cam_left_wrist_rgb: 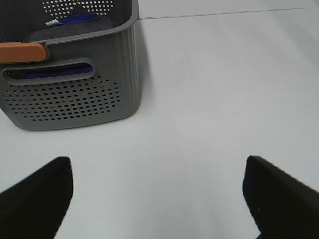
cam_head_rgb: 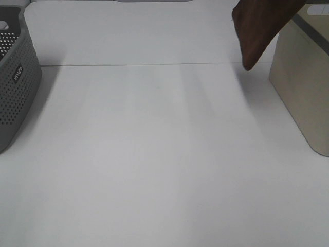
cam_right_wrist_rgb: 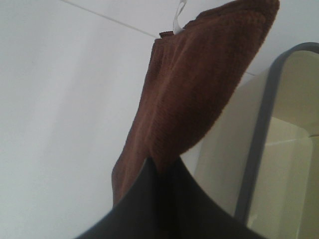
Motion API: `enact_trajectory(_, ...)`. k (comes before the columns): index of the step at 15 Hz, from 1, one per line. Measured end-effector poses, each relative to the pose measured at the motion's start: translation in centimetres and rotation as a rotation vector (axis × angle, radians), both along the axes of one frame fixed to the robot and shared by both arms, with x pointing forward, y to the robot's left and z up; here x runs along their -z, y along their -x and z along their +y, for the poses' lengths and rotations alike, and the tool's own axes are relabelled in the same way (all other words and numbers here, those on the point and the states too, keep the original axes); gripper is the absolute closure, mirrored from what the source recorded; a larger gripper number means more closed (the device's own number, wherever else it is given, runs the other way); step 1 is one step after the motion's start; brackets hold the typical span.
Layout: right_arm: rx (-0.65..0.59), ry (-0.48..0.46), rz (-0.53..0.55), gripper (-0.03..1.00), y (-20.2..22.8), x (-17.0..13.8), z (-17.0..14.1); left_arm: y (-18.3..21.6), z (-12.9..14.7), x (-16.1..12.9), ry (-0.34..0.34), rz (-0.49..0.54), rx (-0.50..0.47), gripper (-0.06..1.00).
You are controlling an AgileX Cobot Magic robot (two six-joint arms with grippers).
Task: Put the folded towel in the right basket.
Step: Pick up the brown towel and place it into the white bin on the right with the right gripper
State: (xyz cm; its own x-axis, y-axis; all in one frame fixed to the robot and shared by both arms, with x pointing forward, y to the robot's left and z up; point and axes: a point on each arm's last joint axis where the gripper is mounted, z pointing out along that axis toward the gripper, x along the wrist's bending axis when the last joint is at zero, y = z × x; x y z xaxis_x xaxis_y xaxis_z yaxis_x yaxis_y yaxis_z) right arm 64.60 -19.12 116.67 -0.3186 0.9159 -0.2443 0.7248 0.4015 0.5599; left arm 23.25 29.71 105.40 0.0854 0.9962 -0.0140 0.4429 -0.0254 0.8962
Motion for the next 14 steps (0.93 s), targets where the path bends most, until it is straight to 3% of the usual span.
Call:
enact_trajectory(7,0.28,-0.101,-0.001,0.96,-1.0,-0.6,-13.7,0.0,0.0,0.0,0.0,0.0,0.0,0.07)
enact_trajectory(11,0.393,-0.148,0.001,0.96,-0.4,-0.3,-19.6,0.0,0.0,0.0,0.0,0.0,0.0,0.07)
enact_trajectory(14,0.462,-0.218,0.042,0.96,-0.9,1.8,-22.9,0.0,0.0,0.0,0.0,0.0,0.0,0.07)
